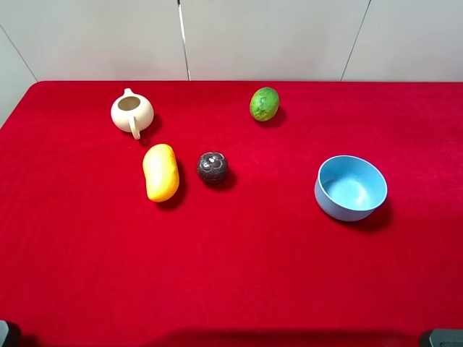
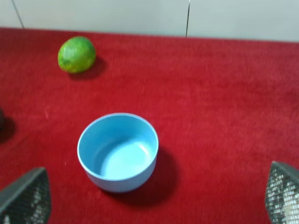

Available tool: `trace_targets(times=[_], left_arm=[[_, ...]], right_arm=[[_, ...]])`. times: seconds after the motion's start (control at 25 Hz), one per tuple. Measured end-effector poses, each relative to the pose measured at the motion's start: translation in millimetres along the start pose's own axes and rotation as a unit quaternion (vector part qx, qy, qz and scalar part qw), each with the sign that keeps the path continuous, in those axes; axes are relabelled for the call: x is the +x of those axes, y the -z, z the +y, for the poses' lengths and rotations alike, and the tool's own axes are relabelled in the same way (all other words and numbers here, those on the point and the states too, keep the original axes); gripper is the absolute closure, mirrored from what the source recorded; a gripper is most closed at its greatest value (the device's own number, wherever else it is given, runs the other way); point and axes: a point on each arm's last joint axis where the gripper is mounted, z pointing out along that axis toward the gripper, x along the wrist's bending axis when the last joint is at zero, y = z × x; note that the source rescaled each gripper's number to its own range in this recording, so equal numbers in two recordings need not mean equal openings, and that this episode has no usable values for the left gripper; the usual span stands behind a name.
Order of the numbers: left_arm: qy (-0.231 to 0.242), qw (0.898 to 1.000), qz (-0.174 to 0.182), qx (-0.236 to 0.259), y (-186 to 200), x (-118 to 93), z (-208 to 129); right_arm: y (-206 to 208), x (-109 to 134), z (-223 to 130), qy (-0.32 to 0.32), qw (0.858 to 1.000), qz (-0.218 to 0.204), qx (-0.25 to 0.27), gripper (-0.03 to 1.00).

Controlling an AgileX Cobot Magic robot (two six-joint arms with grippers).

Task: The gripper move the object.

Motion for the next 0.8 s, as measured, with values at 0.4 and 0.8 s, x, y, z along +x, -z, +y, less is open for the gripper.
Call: trace_targets(times=[0.4, 0.8], left_arm=[[0.0, 1.0, 0.0, 0.0, 0.0, 0.0, 0.0], [0.0, 1.0, 0.0, 0.0, 0.0, 0.0, 0.0]], right_arm=[[-8.6, -1.8, -2.3, 0.016, 1.0, -0.005, -0.01, -0.03], [-8.6, -2.0, -1.3, 0.016, 1.0, -0.006, -0.015, -0.03]])
